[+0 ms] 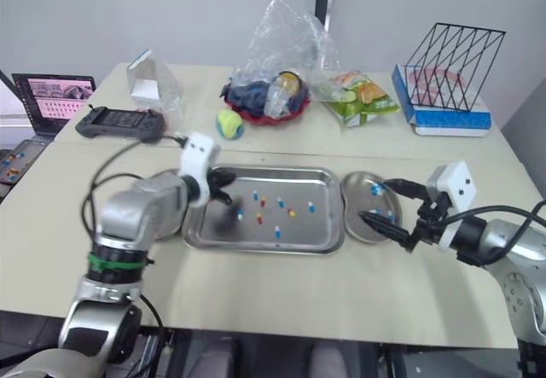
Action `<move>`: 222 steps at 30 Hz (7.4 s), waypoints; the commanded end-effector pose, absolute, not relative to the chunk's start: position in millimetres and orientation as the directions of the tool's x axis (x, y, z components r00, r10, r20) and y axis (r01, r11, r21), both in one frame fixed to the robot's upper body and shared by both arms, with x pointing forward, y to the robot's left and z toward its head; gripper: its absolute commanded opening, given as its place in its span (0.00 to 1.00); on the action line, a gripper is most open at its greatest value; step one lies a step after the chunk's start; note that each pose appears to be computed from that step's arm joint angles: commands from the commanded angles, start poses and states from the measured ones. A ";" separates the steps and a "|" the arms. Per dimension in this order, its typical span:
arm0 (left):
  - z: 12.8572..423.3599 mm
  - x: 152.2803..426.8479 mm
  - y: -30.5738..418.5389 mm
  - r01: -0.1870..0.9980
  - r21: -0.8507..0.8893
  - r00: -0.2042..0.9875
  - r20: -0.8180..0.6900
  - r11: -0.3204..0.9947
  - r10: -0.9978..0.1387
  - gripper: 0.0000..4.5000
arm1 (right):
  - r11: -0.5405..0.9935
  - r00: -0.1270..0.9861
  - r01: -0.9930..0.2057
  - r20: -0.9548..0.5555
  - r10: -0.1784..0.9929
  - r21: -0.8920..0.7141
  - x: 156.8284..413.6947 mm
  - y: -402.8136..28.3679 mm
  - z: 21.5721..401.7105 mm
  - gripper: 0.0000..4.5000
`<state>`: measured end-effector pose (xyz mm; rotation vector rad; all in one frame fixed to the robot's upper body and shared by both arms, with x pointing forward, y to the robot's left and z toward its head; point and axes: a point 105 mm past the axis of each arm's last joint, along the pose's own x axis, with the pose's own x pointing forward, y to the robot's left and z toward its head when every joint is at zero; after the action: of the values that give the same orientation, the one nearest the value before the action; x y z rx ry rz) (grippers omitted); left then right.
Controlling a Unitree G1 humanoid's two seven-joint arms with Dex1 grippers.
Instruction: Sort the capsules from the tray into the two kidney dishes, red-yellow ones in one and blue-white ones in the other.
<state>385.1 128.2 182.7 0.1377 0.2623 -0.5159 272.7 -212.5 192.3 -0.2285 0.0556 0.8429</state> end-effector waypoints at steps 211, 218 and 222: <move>223.2 241.6 309.3 0.641 0.076 0.764 0.031 0.764 -0.644 1.00 | 0.547 0.544 -0.834 -0.283 0.790 -0.075 328.1 57.4 129.5 0.01; 220.2 240.9 299.9 0.686 0.054 0.726 0.021 0.726 -0.688 1.00 | 0.568 0.562 -0.820 -0.087 0.823 0.074 334.6 25.7 179.5 0.01; 216.4 245.0 296.5 0.699 0.040 0.714 0.027 0.714 -0.700 1.00 | 0.674 0.674 -0.735 -0.028 0.738 0.075 350.8 -41.4 201.1 0.01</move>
<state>245.2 299.6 209.9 0.0127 -0.0161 -0.7558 348.9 -17.6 180.4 0.0300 0.1293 0.8710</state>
